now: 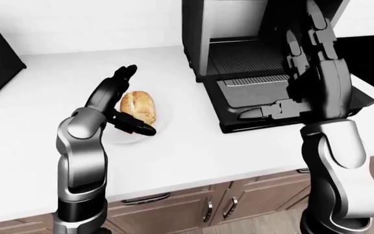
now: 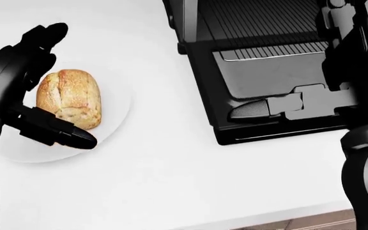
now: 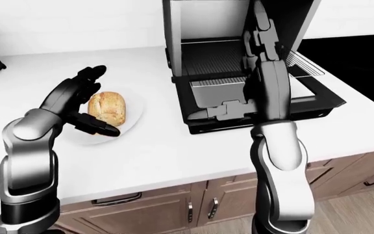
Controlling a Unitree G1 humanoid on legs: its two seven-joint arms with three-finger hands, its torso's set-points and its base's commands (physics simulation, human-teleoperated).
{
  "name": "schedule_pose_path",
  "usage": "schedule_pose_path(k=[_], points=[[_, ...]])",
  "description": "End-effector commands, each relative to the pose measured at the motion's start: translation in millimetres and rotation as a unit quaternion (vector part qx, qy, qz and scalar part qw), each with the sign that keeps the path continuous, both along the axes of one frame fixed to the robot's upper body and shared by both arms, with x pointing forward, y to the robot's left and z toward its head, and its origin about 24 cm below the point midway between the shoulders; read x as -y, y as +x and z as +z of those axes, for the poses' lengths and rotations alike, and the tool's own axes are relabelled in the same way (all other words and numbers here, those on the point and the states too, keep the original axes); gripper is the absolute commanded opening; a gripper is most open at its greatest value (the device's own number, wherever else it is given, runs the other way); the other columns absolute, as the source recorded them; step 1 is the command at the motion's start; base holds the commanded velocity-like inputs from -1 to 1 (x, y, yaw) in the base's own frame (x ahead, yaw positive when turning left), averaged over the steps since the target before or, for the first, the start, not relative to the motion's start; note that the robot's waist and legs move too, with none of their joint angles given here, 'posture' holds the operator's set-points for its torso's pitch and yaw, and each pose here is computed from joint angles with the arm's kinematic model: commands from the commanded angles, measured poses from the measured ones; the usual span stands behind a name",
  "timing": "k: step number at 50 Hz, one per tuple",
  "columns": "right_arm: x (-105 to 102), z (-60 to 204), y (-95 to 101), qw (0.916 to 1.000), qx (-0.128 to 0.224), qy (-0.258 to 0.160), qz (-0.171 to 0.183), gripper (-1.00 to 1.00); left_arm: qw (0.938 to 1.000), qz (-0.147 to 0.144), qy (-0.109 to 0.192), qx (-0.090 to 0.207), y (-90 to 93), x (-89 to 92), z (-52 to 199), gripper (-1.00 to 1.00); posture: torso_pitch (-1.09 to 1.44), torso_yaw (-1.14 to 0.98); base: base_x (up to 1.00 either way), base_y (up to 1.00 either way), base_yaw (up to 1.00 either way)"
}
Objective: Place the bread on the rack of the toaster oven.
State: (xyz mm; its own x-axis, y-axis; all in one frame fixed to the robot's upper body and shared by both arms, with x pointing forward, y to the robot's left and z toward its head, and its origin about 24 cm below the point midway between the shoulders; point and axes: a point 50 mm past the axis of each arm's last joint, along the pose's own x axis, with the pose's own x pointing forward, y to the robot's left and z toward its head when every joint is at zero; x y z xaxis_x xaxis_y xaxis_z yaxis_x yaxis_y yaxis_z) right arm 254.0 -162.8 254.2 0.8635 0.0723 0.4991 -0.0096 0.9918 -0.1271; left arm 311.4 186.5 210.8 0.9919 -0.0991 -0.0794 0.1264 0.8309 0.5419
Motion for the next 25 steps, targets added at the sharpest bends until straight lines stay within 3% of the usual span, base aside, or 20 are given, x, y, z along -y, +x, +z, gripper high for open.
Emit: schedule_pose_path(k=[1,25], points=[[-0.1,12.1,-6.3,0.9992,0.040,-0.002,0.000,1.00,0.9990,0.000,0.011,0.044,-2.4,0.2,18.4,0.68,0.00,0.00,0.00,0.00,0.00],[-0.7,12.5,-8.0,0.9992,0.040,-0.004,-0.001,1.00,0.9989,-0.007,0.025,0.039,6.3,5.0,14.3,0.42,0.00,0.00,0.00,0.00,0.00]])
